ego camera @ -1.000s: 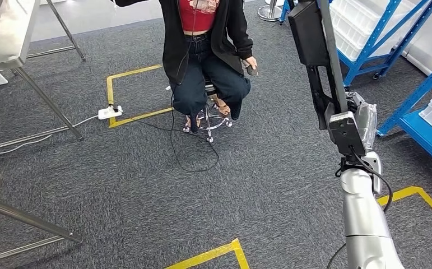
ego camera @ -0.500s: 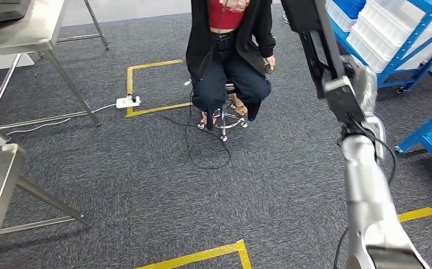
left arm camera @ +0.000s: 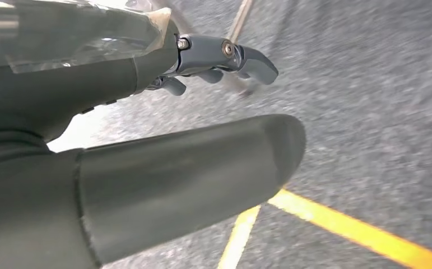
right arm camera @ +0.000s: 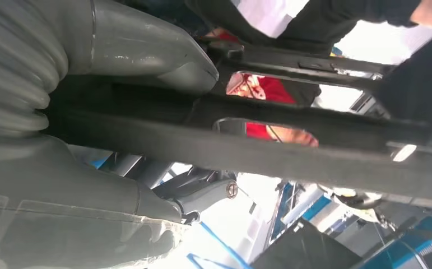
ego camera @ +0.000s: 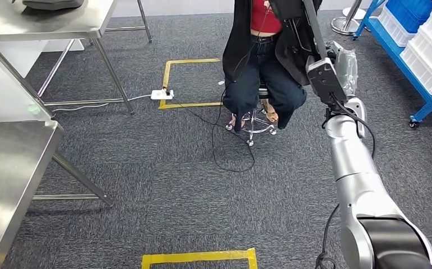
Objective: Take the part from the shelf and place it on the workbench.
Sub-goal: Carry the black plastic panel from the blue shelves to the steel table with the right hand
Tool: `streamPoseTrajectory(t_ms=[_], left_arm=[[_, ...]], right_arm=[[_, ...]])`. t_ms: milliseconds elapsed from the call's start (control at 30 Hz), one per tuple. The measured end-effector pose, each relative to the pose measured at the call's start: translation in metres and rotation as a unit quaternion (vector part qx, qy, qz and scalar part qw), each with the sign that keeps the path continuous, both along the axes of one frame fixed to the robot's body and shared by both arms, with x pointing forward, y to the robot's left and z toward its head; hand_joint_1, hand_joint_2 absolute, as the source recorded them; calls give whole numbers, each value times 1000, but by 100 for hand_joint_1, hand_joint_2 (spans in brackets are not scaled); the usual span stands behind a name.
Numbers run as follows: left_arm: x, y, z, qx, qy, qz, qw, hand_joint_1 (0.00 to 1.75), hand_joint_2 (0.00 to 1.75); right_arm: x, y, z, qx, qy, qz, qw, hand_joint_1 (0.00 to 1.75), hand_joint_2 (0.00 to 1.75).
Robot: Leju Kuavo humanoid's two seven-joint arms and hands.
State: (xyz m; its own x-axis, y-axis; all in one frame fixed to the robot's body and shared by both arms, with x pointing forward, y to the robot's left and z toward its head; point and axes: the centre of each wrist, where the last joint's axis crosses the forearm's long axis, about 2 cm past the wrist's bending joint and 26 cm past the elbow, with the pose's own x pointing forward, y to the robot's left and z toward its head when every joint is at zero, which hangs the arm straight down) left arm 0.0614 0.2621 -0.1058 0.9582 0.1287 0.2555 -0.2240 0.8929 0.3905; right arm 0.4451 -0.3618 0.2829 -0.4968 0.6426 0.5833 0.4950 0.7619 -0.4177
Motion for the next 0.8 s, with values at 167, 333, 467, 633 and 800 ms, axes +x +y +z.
streamPoseTrajectory(t_ms=[167,333,467,633,800], left_arm=[[-1,-5,0,-15,5,-4,1000,0,0],[0,-7,0,-25,13,-3,1000,0,0],[1,-8,0,-41,19,-3,999,0,0],[1,-8,0,-46,-7,9,999,0,0],[1,-2,-1,-48,-75,48,995,0,0]], right_arm=[[4,3,3,6,-1,3,1000,175,175],[6,9,2,12,-5,7,1000,175,175],[7,9,3,17,-12,8,1000,175,175],[6,2,1,17,-9,3,1000,175,175],[1,-5,-9,16,3,-3,1000,175,175]])
